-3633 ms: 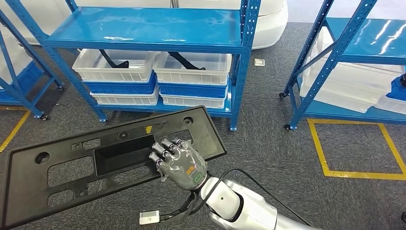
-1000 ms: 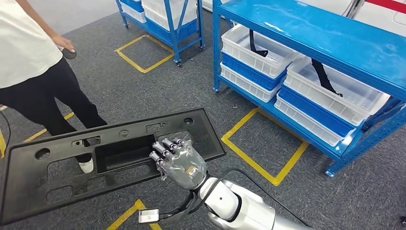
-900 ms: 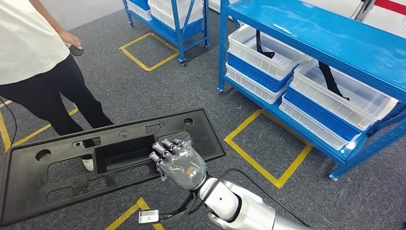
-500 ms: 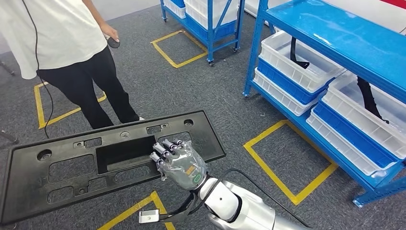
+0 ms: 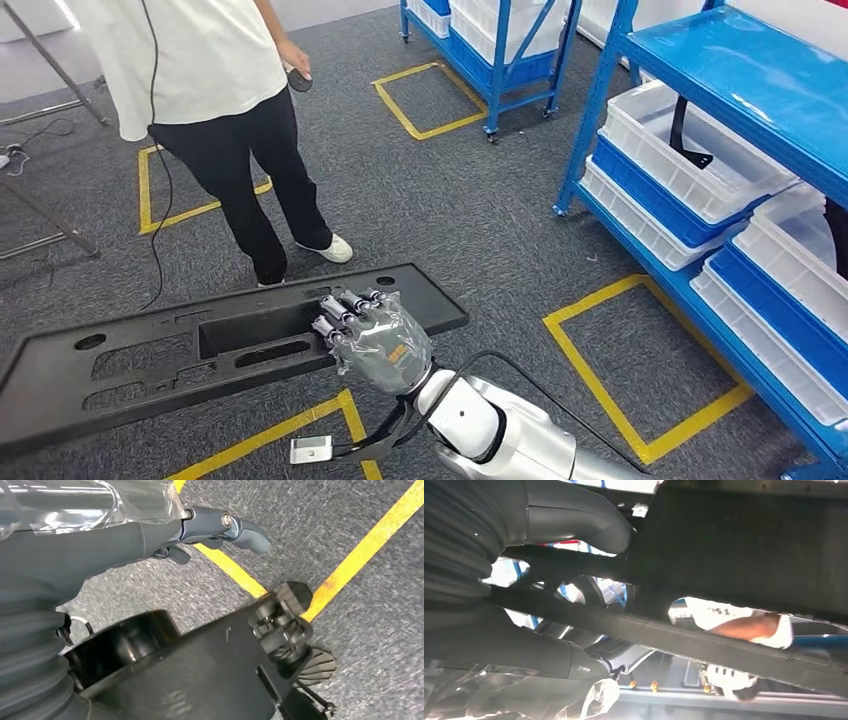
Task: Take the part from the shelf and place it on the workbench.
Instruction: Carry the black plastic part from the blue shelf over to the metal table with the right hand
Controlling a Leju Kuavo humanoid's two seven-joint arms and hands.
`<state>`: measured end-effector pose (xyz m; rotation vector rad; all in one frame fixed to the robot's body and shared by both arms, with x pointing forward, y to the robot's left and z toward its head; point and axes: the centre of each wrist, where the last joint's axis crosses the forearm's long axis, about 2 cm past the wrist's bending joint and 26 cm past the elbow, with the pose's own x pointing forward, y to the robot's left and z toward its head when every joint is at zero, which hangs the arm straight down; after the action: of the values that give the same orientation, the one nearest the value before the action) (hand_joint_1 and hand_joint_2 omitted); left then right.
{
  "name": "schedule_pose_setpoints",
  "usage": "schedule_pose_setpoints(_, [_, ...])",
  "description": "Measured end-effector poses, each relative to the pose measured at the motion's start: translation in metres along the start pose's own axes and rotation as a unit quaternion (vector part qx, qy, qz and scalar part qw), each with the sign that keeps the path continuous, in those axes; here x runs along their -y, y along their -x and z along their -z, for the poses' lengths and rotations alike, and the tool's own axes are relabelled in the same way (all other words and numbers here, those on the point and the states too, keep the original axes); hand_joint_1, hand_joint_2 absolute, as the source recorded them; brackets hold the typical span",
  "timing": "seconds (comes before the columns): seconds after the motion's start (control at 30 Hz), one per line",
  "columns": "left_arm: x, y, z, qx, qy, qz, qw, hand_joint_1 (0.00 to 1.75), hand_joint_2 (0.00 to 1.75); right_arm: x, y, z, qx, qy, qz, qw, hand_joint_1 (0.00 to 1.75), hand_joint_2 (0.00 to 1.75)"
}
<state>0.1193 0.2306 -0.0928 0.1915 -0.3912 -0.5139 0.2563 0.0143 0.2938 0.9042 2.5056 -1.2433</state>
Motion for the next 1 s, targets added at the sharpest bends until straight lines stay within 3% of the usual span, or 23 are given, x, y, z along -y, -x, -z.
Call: schedule_pose_setpoints(1.0, [-0.0005,0.003,0.0,-0.003,-0.001,0.003,1.0,0.0,1.75,0.0006,-0.0015,-0.001,-0.004,0.005,0.006,1.0,1.75,1.75])
